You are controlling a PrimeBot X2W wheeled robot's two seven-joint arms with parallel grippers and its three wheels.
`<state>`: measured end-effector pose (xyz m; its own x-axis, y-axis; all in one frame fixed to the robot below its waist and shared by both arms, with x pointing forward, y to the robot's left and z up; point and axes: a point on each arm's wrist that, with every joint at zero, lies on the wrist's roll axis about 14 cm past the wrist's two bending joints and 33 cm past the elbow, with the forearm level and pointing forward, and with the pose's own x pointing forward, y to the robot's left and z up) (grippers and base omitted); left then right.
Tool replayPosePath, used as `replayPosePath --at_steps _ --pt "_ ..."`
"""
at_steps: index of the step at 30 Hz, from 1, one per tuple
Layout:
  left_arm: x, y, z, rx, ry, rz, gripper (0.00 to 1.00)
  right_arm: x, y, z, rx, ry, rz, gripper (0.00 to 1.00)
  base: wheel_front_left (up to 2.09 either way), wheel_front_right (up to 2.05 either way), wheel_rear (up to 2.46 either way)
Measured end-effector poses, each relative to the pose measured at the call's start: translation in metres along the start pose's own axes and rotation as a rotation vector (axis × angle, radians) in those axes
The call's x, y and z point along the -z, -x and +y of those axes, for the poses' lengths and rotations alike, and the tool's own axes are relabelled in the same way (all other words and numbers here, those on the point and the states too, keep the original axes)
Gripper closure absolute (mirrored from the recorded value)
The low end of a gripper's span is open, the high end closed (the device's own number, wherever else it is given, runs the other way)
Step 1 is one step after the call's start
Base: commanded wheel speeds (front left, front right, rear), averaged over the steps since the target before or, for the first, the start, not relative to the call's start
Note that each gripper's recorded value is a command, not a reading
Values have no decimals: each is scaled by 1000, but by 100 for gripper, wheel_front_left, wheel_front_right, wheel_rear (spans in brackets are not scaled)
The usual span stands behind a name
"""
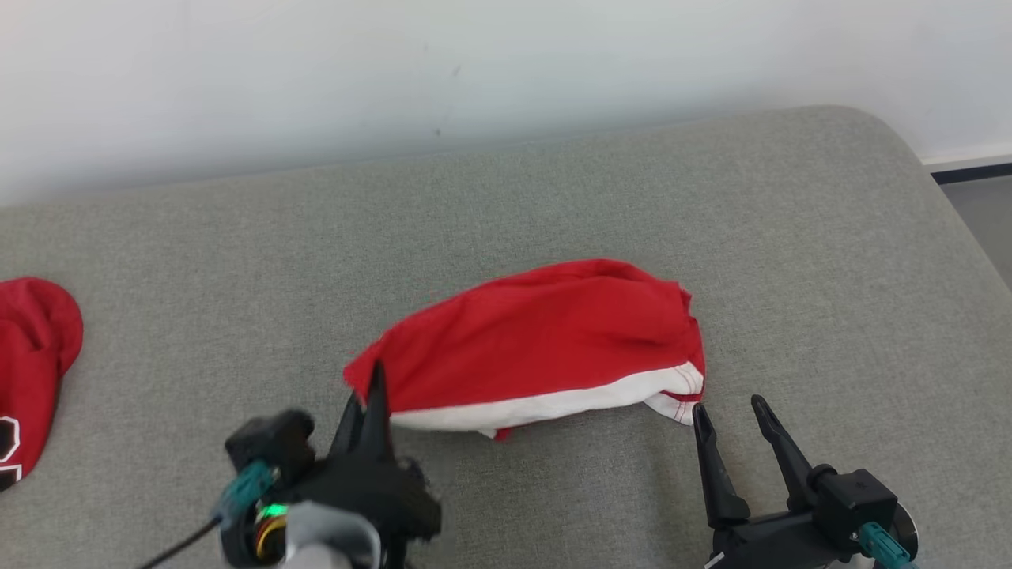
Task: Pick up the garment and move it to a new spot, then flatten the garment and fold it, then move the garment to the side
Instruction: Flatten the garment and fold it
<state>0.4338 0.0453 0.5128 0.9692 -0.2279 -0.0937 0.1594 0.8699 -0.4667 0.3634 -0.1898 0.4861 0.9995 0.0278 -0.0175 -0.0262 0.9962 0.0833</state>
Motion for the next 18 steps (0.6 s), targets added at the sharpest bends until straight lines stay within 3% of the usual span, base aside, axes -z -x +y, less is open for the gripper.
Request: replayPosePath --at_steps 6,7,8,18 --pt "13 36 18 -77 -2 84 100 0 3 -1 3 0 1 0 0 0 0" --pt "21 40 21 -90 -2 118 82 0 4 -1 4 0 1 0 0 0 0" --pt "26 43 26 -105 -2 138 0 0 4 -1 4 0 2 0 0 0 0" --pt "13 22 84 -248 -110 69 0 0 4 4 -10 -1 2 0 0 0 0"
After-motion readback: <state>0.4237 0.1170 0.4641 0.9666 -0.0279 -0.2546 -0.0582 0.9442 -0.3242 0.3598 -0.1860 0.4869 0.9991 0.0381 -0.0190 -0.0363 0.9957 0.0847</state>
